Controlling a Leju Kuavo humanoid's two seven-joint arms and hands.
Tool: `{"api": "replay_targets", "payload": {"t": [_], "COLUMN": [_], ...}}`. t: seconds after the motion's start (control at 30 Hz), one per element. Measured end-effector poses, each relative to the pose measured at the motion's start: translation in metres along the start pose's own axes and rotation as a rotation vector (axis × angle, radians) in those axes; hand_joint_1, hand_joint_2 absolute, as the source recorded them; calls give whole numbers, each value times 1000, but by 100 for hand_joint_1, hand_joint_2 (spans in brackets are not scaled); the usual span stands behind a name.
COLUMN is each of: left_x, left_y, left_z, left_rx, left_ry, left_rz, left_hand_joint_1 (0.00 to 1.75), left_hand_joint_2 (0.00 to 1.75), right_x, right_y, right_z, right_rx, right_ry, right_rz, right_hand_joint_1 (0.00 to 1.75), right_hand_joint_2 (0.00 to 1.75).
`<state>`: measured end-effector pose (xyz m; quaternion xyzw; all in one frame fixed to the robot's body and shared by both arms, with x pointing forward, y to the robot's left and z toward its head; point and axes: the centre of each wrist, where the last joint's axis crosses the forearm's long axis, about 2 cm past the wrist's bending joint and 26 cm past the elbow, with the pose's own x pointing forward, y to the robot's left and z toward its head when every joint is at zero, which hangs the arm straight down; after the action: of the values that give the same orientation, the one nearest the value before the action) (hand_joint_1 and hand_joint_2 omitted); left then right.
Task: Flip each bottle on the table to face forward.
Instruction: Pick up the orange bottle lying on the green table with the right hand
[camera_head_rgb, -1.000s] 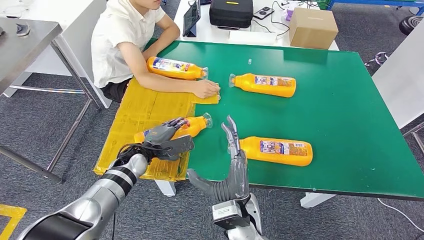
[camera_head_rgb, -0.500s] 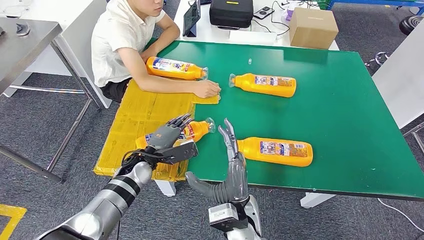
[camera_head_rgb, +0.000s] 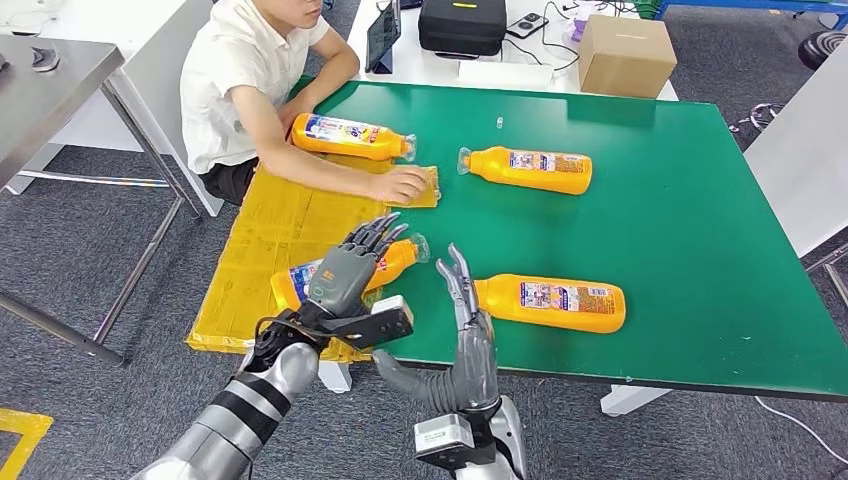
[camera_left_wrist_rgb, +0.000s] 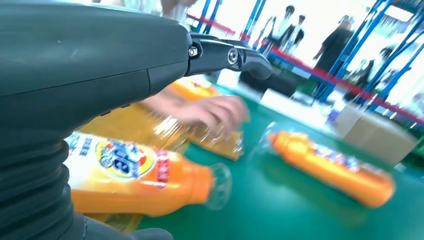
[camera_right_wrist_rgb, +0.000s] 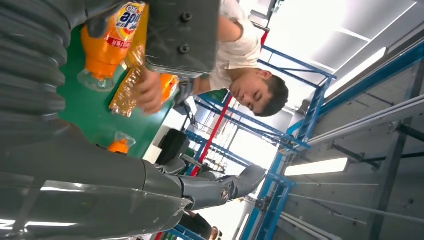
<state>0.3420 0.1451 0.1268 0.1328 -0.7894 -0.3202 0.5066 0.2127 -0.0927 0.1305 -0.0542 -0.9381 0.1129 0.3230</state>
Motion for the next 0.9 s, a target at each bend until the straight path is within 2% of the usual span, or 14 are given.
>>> {"api": "replay_targets", "payload": {"t": [0.13, 0.23, 0.37, 0.43, 0.6, 0.9], "left_x": [11, 17, 24, 26, 28, 31], "left_y": [-2, -6, -16, -20, -25, -23], "left_z": [2, 10, 37, 51, 72, 76], "left_rx": [19, 47, 141, 191, 243, 259], "left_ry": [-36, -36, 33, 71, 103, 101], "left_rz": [17, 136, 429, 511, 557, 571], "left_hand_joint_1": [0, 0, 0, 0, 0, 0], "left_hand_joint_2": [175, 175, 175, 175, 175, 175], "right_x": [-1, -6, -16, -16, -15, -11], "right_y": [-3, -12, -42, -61, -94, -109], "right_z": [2, 7, 20, 25, 31, 32], "right_rx": [23, 54, 4, -26, -85, -116], "right_ry": [-25, -53, 3, 12, 23, 19], "right_rz": [50, 154, 265, 330, 430, 473], "right_hand_joint_1": [0, 0, 0, 0, 0, 0], "right_hand_joint_2": [175, 175, 175, 175, 175, 175]}}
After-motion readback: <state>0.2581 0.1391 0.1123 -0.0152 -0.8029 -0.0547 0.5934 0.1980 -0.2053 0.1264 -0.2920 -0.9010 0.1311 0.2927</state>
